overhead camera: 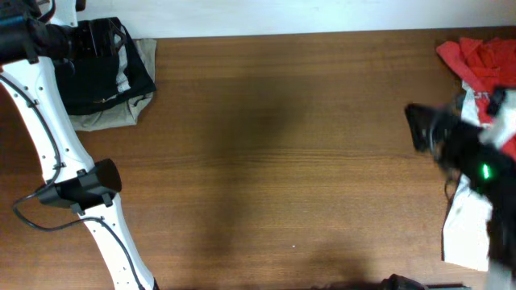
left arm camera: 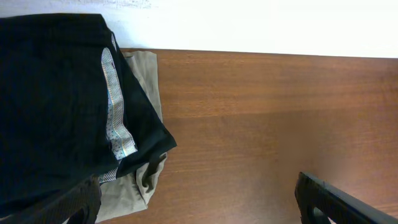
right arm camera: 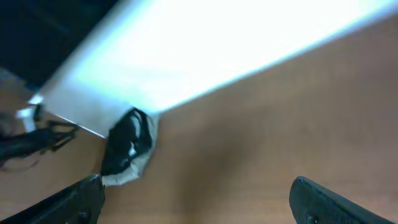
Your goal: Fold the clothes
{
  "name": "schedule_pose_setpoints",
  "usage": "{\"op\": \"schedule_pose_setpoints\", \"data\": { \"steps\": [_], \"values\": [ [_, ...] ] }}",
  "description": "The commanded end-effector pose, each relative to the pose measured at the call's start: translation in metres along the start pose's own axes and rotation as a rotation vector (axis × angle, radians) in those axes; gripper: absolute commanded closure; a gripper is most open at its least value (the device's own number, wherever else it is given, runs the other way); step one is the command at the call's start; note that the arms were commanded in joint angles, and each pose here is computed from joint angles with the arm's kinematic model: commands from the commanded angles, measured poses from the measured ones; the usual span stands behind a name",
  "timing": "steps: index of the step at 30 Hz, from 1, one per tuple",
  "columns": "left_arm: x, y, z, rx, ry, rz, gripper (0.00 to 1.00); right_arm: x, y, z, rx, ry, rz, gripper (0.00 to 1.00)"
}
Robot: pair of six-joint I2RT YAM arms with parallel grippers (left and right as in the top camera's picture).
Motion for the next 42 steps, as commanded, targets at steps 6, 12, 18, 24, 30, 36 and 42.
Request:
{"op": "schedule_pose_setpoints", "data": {
  "steps": [6, 12, 18, 24, 30, 36, 42],
  "values": [
    [-0.003, -0.002, 0.0, 0.015, -0.014, 0.007, 0.01, 0.082, -0.044, 0.059, 0.293, 0.009, -0.166, 0.01],
    [-0.003, -0.002, 0.0, 0.015, -0.014, 0.007, 0.01, 0.1, -0.087, 0.036, 0.242, -0.16, -0.109, 0.01],
    [-0.003, -0.002, 0.0, 0.015, -0.014, 0.007, 0.01, 0.08, -0.098, 0.001, 0.315, -0.206, -0.123, 0.01],
    [-0.003, -0.002, 0.0, 0.015, -0.014, 0.007, 0.01, 0.027, -0.125, -0.043, 0.385, -0.168, -0.221, 0.01],
    [-0.003, -0.002, 0.0, 0.015, -0.014, 0.007, 0.01, -0.019, -0.146, -0.072, 0.504, -0.108, -0.341, 0.01],
    [-0.003, -0.002, 0.0, 0.015, -0.014, 0.007, 0.01, -0.032, -0.162, -0.079, 0.575, -0.073, -0.393, 0.01],
    [-0.003, -0.002, 0.0, 0.015, -0.014, 0.007, 0.01, -0.028, -0.144, -0.081, 0.582, -0.112, -0.557, 0.01]
  ]
}}
Point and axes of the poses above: each gripper's point midway between its finger pads, its own x axis back along the fingers, its own z axis along the line the jaws close on, y = z × x, the point moved 3 cm from there along x, back along the fingers
